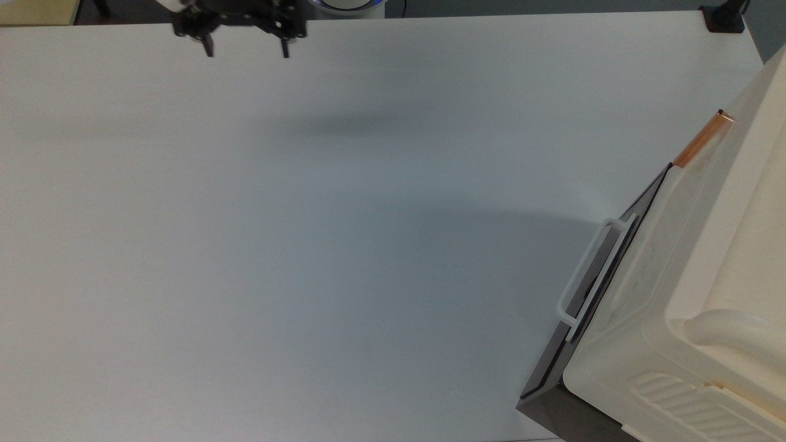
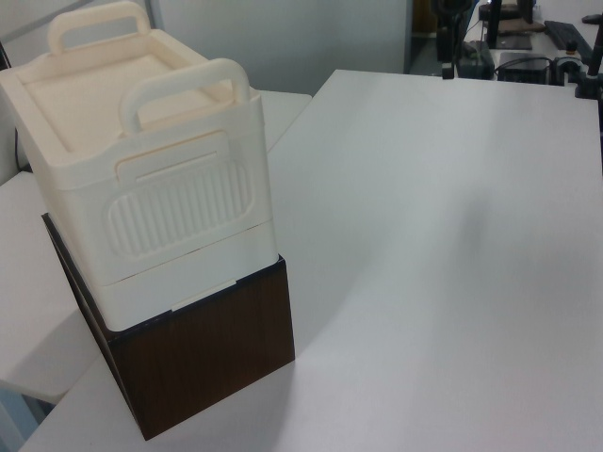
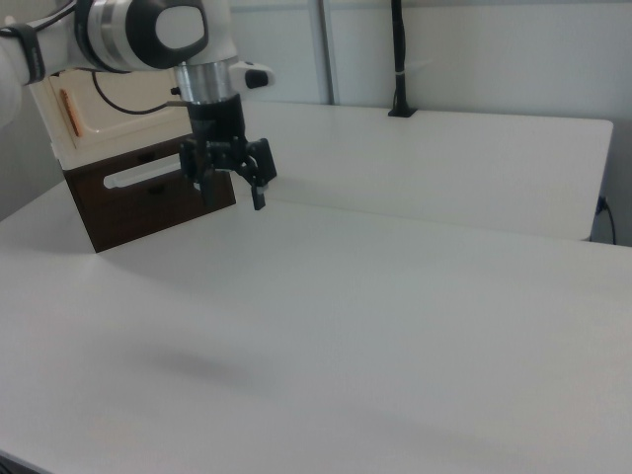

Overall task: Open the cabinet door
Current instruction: 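Move the open gripper across the table toward the cabinet door's orange handle, then lower the gripper onto the orange handle and close it, then pull the handle to swing the cabinet door open, then release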

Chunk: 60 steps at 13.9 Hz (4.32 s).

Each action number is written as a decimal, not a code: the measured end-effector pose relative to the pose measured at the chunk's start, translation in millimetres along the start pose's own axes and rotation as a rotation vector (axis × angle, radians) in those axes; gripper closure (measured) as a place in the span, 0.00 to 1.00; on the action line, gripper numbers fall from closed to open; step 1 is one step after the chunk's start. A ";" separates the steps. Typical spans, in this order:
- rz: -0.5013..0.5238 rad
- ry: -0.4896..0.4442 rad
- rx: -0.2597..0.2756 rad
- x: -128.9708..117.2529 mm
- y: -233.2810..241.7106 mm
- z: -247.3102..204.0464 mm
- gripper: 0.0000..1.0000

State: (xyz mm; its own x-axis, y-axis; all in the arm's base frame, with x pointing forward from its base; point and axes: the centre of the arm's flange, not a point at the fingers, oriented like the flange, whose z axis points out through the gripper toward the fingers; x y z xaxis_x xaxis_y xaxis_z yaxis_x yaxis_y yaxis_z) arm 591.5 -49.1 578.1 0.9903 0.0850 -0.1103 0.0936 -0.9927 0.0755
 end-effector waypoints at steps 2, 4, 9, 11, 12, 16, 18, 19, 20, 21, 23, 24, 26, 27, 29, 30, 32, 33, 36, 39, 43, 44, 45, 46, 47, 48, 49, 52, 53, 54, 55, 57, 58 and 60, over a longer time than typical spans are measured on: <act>-0.052 0.034 0.021 5.3 -28.0 -14.8 0.00; -0.135 0.078 0.035 7.6 -51.2 -32.4 0.00; -0.318 0.311 0.111 32.3 -162.5 -60.8 0.00; -0.386 0.382 0.115 46.2 -214.3 -54.0 0.00; -0.408 0.399 0.116 49.4 -230.6 -50.9 0.00; -0.478 0.538 0.124 59.1 -290.2 -50.9 0.00; -0.516 0.582 0.129 55.0 -318.5 -54.4 0.01; -0.525 0.602 0.131 53.6 -325.7 -57.1 0.01; -0.545 0.632 0.133 51.5 -337.9 -60.0 0.05; -0.570 0.650 0.120 48.9 -349.8 -60.7 0.10; -0.616 0.693 0.100 39.3 -373.8 -73.0 0.20; -0.629 0.714 0.101 34.2 -381.2 -83.8 0.37; -0.640 0.732 0.103 30.1 -386.4 -92.8 0.41; -0.645 0.734 0.102 29.2 -388.5 -93.3 0.43; -0.660 0.736 0.103 29.1 -396.6 -89.6 0.43; -0.665 0.749 0.106 30.0 -402.1 -87.7 0.43; -0.671 0.779 0.111 35.2 -412.0 -82.7 0.43; -0.671 0.785 0.111 40.6 -415.9 -78.6 0.43; -0.683 0.788 0.113 45.8 -427.6 -70.7 0.51; -0.676 0.840 0.113 49.6 -428.7 -74.5 0.68; -0.668 0.868 0.112 58.1 -429.7 -66.8 0.70; -0.669 0.868 0.112 57.8 -430.2 -66.9 0.72; -0.669 0.868 0.112 57.8 -430.2 -66.9 0.72; -0.670 0.867 0.117 55.9 -433.3 -67.3 0.85; -0.668 0.866 0.118 56.0 -433.1 -67.1 0.85; -0.668 0.866 0.118 56.0 -433.0 -67.1 0.85; -0.668 0.866 0.119 55.9 -433.0 -67.0 0.85; -0.645 0.857 0.152 54.7 -426.8 -67.5 0.85; -0.638 0.852 0.158 53.3 -423.6 -67.0 0.85; -0.631 0.846 0.163 51.3 -419.1 -67.1 0.85; -0.626 0.832 0.162 48.3 -413.3 -67.2 0.85; -0.614 0.782 0.156 41.6 -395.6 -71.2 0.85; -0.605 0.744 0.151 38.1 -382.7 -74.3 0.85; -0.563 0.643 0.134 31.4 -338.3 -84.0 0.82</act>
State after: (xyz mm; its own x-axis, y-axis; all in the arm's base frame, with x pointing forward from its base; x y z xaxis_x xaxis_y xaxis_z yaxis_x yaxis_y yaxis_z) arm 599.6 296.5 632.3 0.6696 0.5589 0.4892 0.6151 -0.7864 0.0567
